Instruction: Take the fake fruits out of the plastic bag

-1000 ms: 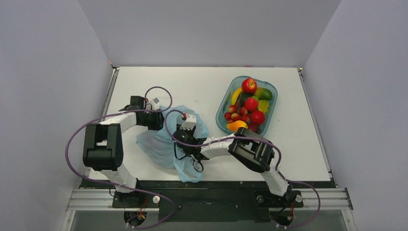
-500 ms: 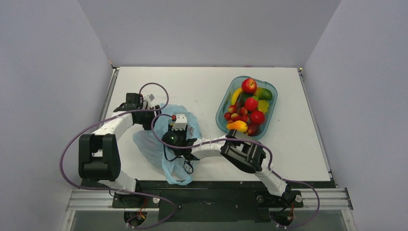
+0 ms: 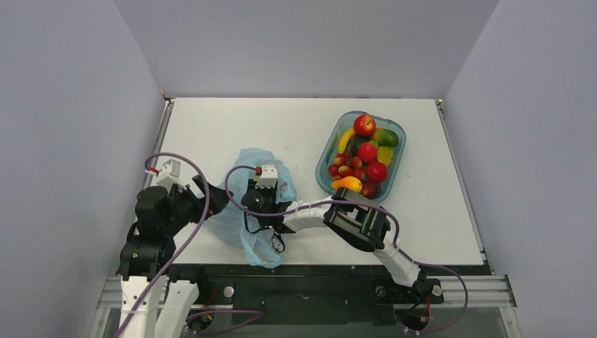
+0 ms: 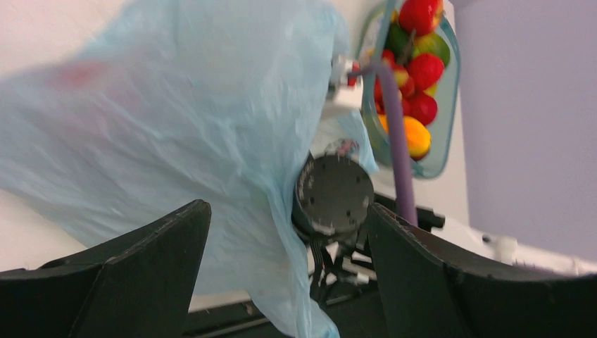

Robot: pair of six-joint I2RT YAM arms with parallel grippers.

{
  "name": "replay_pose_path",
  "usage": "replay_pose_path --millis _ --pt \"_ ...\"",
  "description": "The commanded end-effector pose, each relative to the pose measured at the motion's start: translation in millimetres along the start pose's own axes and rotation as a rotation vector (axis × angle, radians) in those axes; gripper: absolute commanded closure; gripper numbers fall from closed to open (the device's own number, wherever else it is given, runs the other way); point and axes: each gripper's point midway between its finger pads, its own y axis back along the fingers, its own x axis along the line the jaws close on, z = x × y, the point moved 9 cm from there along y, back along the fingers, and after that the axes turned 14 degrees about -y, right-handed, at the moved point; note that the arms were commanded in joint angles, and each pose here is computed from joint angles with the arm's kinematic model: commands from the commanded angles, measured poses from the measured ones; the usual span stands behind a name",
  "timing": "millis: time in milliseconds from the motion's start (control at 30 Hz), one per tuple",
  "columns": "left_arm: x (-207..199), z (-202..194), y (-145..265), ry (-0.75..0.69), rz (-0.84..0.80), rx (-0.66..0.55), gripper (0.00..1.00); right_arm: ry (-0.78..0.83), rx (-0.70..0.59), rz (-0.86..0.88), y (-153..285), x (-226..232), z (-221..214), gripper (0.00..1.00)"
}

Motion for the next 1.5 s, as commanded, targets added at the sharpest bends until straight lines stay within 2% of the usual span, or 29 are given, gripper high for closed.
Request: replay_pose_path --millis 0,200,333,400,533,567,600,633,667,700,867,1000,1100,1167,1300,1467 --pt "-10 -43 11 0.136 -0.188 0.130 0.19 -0.033 -0.021 0.028 11 12 20 0.74" --pt "-12 -72 12 0.163 -0.354 0.255 0.18 -0.044 -0.017 0.041 13 17 22 0.71" --pt "-7 -85 11 0.131 -0.320 0.367 0.19 -0.040 -0.013 0.045 14 21 24 0.67" --pt "-4 -94 10 0.121 -0.297 0.453 0.26 -0.045 -0.016 0.047 16 22 26 0.66" --pt "-1 -102 14 0.073 -0.249 0.519 0.48 -0.049 -0.012 0.056 15 25 27 0.65" --pt "-1 -101 19 0.057 -0.234 0.531 0.58 -0.046 -0.008 0.059 15 25 26 0.64" --pt "1 -101 21 0.042 -0.207 0.534 0.62 -0.040 -0.005 0.062 16 25 26 0.64" --pt "2 -101 27 0.024 -0.193 0.552 0.75 -0.037 -0.004 0.064 16 25 27 0.62" --pt "5 -102 30 0.020 -0.150 0.575 0.96 -0.031 0.001 0.070 17 25 27 0.61" --pt "5 -98 34 -0.002 -0.137 0.564 0.99 -0.030 0.003 0.076 17 25 28 0.58" --pt "13 -90 53 -0.077 0.028 0.587 1.00 -0.036 0.055 0.121 19 22 32 0.39" --pt "15 -89 55 -0.102 0.063 0.614 1.00 -0.071 0.093 0.162 15 23 40 0.30" --pt "15 -87 55 -0.111 0.069 0.610 1.00 -0.058 0.110 0.159 12 21 41 0.27" --pt "15 -88 52 -0.113 0.056 0.612 1.00 -0.038 0.116 0.150 9 17 40 0.27" --pt "12 -89 49 -0.110 0.010 0.598 1.00 0.030 0.116 0.127 8 12 35 0.33" --pt "14 -92 41 -0.107 -0.003 0.589 1.00 0.090 0.108 0.103 6 8 35 0.49"
